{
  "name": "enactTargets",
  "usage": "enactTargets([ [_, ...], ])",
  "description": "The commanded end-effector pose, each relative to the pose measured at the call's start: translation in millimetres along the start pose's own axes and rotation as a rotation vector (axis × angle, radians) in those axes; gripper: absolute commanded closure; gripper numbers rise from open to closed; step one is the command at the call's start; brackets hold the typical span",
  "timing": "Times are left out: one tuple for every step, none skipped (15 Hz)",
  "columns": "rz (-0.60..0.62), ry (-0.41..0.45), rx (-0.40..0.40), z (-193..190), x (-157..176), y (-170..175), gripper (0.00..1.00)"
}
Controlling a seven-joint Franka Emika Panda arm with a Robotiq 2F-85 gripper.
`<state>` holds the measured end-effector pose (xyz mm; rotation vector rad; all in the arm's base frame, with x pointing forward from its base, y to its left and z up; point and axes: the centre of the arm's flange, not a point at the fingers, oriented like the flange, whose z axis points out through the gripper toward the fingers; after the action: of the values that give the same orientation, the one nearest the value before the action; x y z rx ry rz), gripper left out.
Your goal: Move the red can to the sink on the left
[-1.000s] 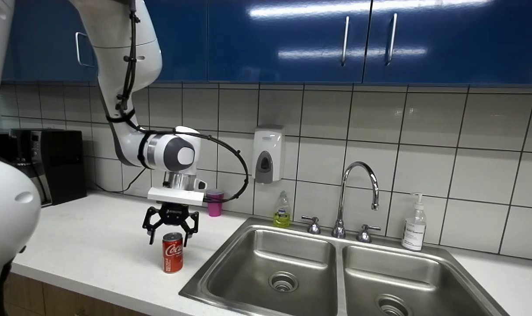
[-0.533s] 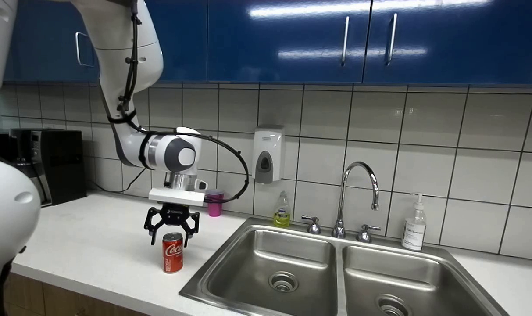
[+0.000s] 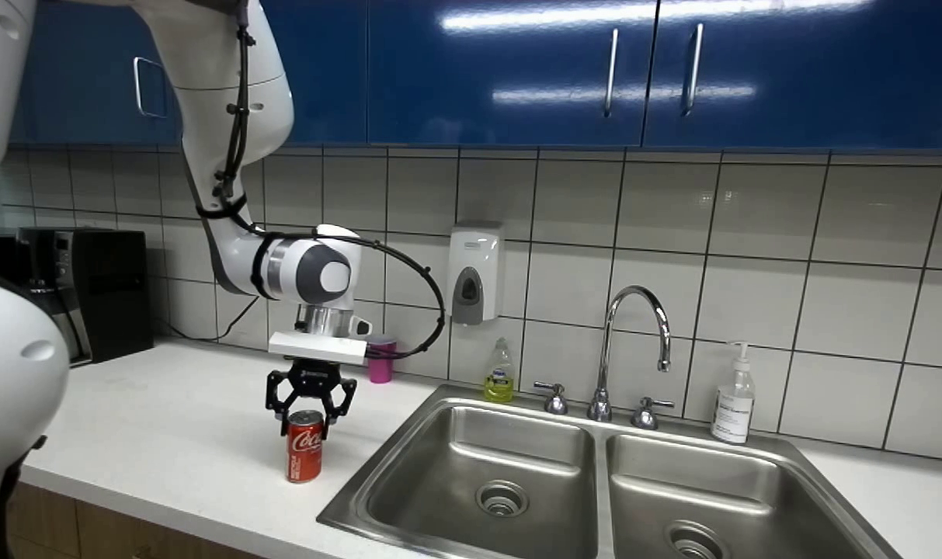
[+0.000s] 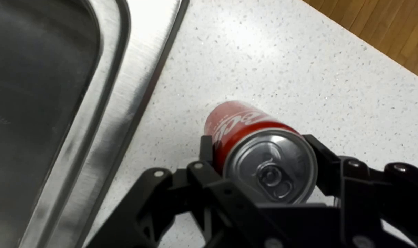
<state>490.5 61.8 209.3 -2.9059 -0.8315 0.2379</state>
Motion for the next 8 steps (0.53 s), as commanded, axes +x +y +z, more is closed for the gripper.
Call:
enactTargets([
  [0.0,0.019,0.006,-0.8,2.5,5.2,0.6],
  [0.003,0.02,0.003,-4.0,2.1,5.2,0.6],
  [0.006,0.02,-0.002,-9.4,1.6,4.4,0.6],
  [0.01,0.02,-0.008,-14.2,1.5,3.6,0.6],
  [0.011,0.024,-0.012,-18.6,1.6,2.6,0.6],
  [0.012,0.03,-0.019,-24.4,1.8,1.1,0.6],
  [0.013,0.035,-0.024,-29.5,2.5,0.3,0.6],
  [0.013,0.043,-0.029,-34.4,2.7,-0.2,0.6],
])
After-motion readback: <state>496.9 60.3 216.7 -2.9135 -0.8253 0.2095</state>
